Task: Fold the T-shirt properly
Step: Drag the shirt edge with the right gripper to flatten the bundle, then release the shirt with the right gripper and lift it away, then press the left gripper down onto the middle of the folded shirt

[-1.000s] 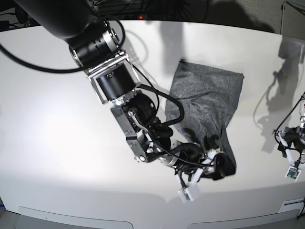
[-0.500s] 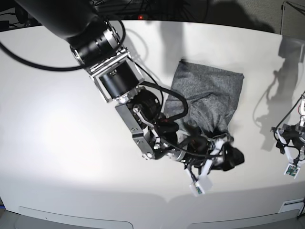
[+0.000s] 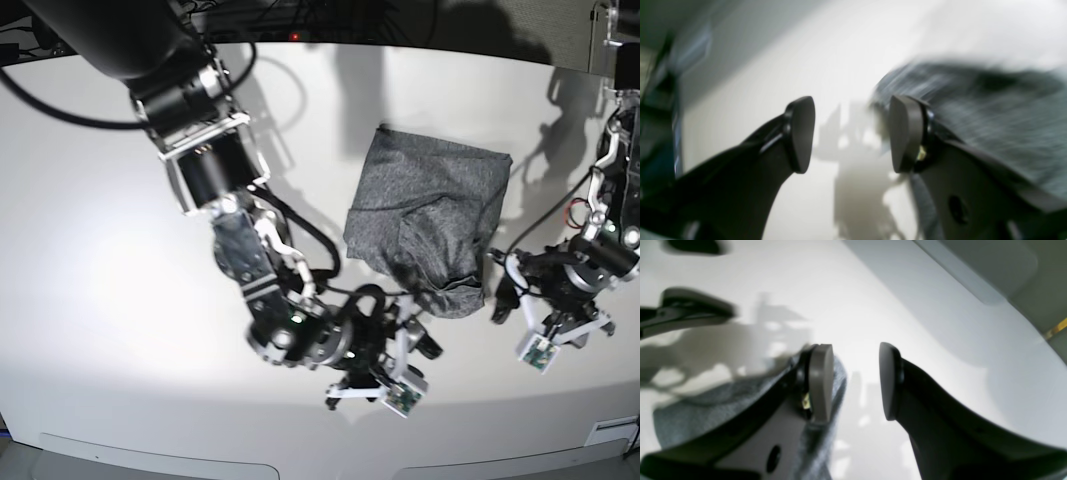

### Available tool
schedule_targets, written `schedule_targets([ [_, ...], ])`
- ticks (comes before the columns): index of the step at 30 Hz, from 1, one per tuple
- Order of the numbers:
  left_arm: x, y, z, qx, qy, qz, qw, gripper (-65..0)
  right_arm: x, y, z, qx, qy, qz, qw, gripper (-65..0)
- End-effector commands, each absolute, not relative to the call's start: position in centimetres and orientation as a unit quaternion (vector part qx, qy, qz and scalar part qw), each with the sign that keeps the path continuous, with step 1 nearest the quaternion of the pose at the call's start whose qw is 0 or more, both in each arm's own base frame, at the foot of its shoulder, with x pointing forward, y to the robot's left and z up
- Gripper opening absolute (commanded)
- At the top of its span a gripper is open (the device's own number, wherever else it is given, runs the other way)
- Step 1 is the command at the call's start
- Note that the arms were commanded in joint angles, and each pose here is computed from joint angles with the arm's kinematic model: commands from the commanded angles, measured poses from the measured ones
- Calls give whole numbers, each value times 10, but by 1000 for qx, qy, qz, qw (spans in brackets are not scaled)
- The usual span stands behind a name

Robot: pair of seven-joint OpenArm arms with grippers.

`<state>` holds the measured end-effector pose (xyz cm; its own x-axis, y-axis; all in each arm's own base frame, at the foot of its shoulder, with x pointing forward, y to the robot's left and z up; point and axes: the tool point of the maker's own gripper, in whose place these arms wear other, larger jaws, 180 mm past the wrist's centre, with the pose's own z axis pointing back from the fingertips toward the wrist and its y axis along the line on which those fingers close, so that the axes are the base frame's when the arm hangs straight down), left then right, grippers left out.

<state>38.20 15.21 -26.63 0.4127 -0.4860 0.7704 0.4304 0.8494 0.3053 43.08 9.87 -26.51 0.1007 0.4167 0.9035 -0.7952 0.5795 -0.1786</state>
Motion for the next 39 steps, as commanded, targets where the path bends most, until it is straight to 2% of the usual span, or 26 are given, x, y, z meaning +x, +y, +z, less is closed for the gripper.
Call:
schedule_targets([
  [1,386,150,-244,39,-495,-276,823,-307,444,79,-249,146,-546,407,717,-419],
  [5,362,125,-240,0,-501,-291,815,-307,431,14,-265,81,-546,384,740,-419],
  [10,331,114,-264,-30,-475,-297,828,-307,417,-77,-282,24,-544,302,782,-419],
  [15,306,92,-288,-75,-467,-277,836,-307,389,-157,-299,-18,-529,229,817,-419],
  [18,307,81,-291,-65,-489,-262,830,-307,368,-188,-304,-25,-522,194,830,-419],
  [24,314,71,-315,-51,-482,-237,842,-307,342,-217,-311,-23,-514,147,845,-419],
  [30,308,84,-369,-45,-421,-229,877,-307,343,-214,-309,-13,-523,142,840,-419],
  [39,305,75,-359,-72,-421,-221,877,-307,347,-214,-304,-11,-530,141,836,-419],
])
